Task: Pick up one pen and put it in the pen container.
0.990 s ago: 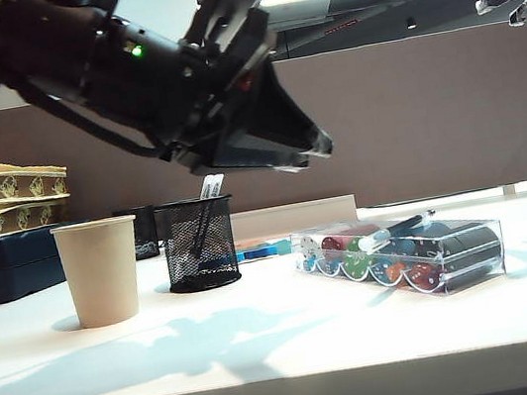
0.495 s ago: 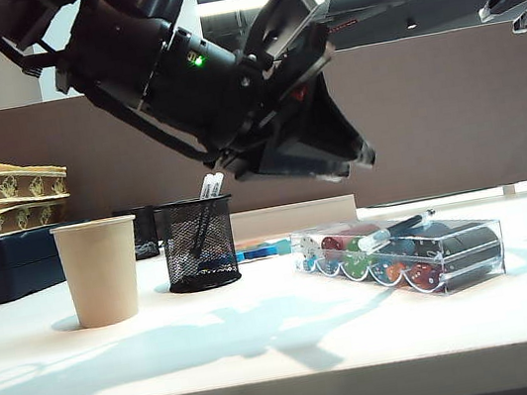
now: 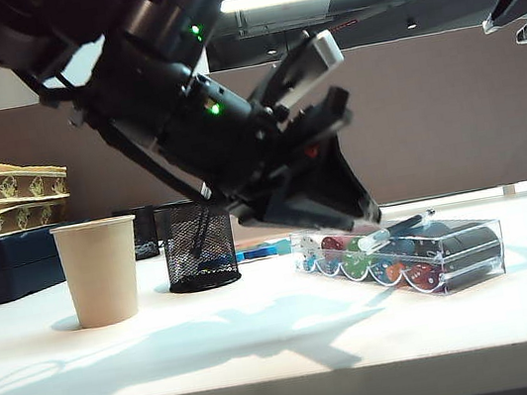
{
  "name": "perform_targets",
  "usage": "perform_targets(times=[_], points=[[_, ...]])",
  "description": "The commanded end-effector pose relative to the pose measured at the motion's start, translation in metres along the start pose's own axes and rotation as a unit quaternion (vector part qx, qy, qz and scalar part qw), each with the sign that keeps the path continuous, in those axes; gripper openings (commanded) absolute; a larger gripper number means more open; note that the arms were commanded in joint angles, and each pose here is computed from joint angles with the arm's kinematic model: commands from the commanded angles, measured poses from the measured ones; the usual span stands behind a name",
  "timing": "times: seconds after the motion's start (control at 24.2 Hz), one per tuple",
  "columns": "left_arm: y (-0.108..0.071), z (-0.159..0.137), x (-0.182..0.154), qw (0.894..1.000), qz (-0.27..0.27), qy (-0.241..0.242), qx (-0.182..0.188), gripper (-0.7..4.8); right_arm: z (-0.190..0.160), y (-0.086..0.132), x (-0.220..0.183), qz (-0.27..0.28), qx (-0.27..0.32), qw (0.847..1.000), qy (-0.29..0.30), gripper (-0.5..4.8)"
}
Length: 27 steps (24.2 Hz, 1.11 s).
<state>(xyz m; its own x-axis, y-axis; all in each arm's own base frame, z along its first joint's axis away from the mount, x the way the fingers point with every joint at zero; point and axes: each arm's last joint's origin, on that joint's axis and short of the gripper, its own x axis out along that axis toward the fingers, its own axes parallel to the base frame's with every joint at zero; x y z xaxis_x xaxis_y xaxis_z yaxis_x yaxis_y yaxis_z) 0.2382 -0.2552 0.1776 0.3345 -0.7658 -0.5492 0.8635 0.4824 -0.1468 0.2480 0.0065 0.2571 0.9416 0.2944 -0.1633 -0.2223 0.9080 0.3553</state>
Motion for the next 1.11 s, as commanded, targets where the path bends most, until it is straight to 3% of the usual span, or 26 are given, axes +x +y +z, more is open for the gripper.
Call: perform_targets(times=[0.04, 0.58, 0.7, 0.95, 1.11], points=[[-0.001, 0.002, 0.004, 1.0, -0.001, -0.013, 0.008, 1.54, 0.002, 0.0, 0.001, 0.002, -0.004, 1.0, -0.008, 1.85], [0.007, 0.016, 0.026, 1.0, 0.012, -0.007, 0.008, 1.54, 0.002, 0.0, 0.001, 0.0, -0.003, 1.0, -0.008, 1.85], [0.008, 0.025, 0.029, 1.0, 0.015, 0.012, 0.023, 1.54, 0.002, -0.001, 0.002, -0.001, -0.003, 1.0, -0.008, 1.85], [0.009, 0.015, 0.028, 0.998, 0.021, 0.059, 0.015, 1.54, 0.002, -0.001, 0.002, -0.008, -0.003, 1.0, -0.01, 1.85], [0.009, 0.014, 0.029, 0.997, 0.025, 0.064, 0.032, 1.54, 0.002, -0.001, 0.002, -0.008, -0.003, 1.0, -0.01, 1.85]])
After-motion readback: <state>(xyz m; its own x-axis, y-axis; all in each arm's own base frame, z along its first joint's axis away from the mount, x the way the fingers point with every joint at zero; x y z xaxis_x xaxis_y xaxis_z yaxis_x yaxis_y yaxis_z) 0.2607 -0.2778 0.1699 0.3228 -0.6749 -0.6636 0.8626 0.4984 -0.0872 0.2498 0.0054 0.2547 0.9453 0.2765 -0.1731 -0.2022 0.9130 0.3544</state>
